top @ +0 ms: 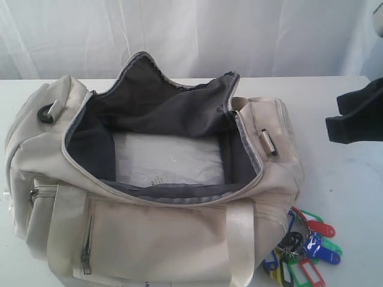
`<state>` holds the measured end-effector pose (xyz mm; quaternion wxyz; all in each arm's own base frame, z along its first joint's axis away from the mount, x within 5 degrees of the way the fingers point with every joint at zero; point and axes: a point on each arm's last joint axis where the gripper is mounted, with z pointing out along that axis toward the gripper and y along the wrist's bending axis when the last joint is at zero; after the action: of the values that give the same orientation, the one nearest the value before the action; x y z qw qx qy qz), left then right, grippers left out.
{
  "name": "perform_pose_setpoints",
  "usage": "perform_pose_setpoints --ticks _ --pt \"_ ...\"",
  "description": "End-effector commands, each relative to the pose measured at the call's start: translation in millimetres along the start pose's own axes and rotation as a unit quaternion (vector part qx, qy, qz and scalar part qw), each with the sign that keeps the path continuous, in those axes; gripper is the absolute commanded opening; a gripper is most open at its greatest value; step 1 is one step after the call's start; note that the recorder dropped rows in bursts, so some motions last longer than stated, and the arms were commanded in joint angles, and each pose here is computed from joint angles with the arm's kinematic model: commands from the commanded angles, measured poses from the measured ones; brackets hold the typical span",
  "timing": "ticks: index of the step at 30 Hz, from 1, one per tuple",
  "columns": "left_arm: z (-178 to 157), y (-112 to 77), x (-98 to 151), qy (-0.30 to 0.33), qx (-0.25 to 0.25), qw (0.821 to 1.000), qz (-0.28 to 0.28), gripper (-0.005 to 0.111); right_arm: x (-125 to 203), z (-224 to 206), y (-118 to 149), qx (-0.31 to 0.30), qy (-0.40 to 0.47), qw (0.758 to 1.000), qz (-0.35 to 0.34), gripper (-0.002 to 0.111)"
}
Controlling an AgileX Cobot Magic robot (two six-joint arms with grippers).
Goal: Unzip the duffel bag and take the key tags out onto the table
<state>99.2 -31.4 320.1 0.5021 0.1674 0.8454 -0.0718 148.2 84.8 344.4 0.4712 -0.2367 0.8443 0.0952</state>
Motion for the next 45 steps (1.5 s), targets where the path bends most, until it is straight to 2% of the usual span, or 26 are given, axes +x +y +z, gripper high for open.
perform_pose_setpoints --ticks 1,30,36,39,45 --pt "0 -2.0 4 0.009 0.009 1.0 -0.005 0.0 1 -4 0 -0.001 -0.011 1.0 -0.004 0.0" --pt "0 -1.7 3 0.004 0.007 1.0 -0.005 0.0 1 -6 0 -0.001 -0.013 1.0 -0.004 0.0" --pt "0 -1.6 3 0.005 0.007 1.0 -0.004 0.0 1 -44 -3 0.001 -0.081 0.997 0.009 0.0" --pt "0 -1.6 3 0.005 0.007 1.0 -0.004 0.0 5 -73 -2 -0.021 -0.13 0.988 0.083 0.0" --pt "0 -1.6 3 0.005 0.007 1.0 -0.004 0.0 29 -131 -6 -0.041 -0.213 0.961 0.17 0.0"
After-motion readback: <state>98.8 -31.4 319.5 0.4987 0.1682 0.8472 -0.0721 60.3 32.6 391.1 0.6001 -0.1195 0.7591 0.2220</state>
